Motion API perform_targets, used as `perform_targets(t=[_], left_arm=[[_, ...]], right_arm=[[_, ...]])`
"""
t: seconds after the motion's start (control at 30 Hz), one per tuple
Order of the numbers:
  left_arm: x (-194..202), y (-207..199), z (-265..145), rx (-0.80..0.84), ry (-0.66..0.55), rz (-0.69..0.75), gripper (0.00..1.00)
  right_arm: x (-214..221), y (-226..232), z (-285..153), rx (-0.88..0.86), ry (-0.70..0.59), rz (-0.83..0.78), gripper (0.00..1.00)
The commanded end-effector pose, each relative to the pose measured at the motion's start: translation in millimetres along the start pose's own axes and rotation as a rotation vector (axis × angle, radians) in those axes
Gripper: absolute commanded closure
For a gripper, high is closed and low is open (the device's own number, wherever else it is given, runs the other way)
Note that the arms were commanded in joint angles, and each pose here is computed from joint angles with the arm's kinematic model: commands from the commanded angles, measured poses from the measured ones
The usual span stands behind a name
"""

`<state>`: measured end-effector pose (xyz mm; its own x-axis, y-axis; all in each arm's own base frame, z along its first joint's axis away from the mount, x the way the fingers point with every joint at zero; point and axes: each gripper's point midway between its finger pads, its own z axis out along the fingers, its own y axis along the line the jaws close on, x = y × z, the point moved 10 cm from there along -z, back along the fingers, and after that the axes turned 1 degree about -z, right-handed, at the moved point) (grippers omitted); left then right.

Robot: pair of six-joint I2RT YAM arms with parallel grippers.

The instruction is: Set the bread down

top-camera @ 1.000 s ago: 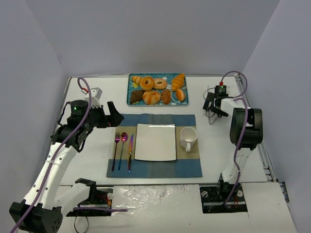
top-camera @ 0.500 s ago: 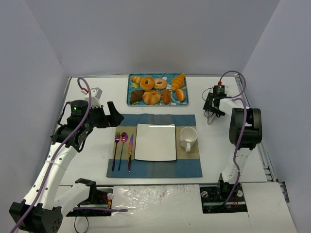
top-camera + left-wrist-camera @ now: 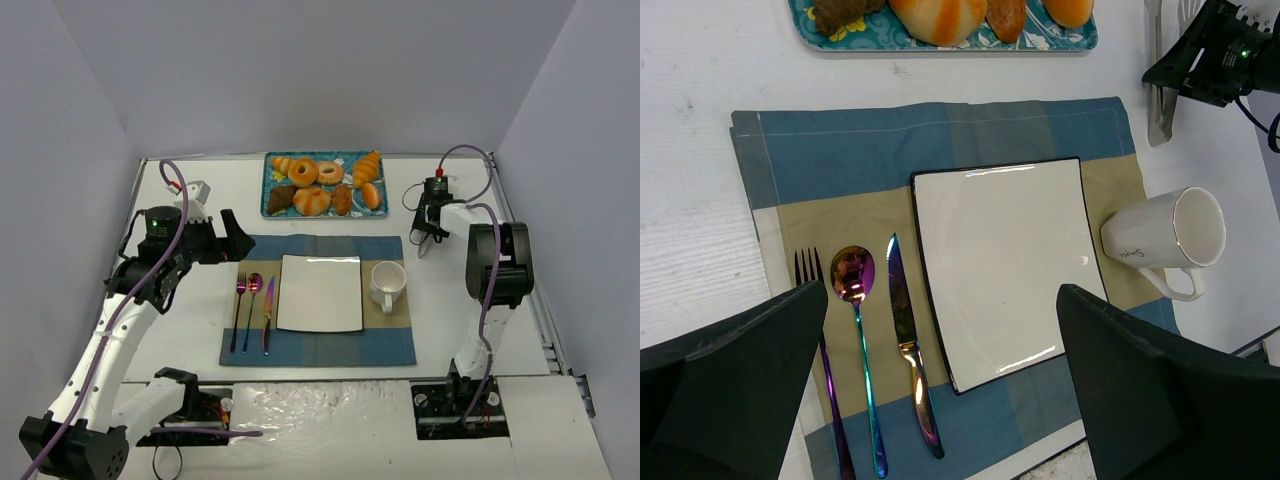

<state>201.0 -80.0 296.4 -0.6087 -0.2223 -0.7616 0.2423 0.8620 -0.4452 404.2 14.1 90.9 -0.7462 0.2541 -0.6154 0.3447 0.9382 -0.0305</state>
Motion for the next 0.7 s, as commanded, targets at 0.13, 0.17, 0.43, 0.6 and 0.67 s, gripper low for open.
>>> perform_targets(t=[0.13, 0.17, 0.43, 0.6, 0.67], left_arm=[[-12.5, -7.9, -6.2, 0.039, -0.071, 0.045, 0.03], [-12.4, -7.9, -6.3, 0.039, -0.071, 0.045, 0.03], [-12.2, -8.0, -6.8, 0.039, -0.073, 0.046, 0.03], [-11.7, -7.7, -6.6, 0.039, -0.071, 0.045, 0.03], [-11.7, -7.7, -6.4, 0.039, -0.07, 0.044, 0.03]], right_arm=[[-16.3, -2.5, -39.2, 0.064, -0.101, 0.028, 0.53], [-18.3, -1.9, -44.2, 0.063, -0.115, 0.03, 0.53], [-30.9, 2.2, -67.4, 0.028, -0.181, 0.033, 0.52], [-35.4, 1.8, -78.3, 0.013, -0.207, 0.038, 0.52], [-36.1, 1.2, -81.4, 0.009, -0.213, 0.038, 0.52]])
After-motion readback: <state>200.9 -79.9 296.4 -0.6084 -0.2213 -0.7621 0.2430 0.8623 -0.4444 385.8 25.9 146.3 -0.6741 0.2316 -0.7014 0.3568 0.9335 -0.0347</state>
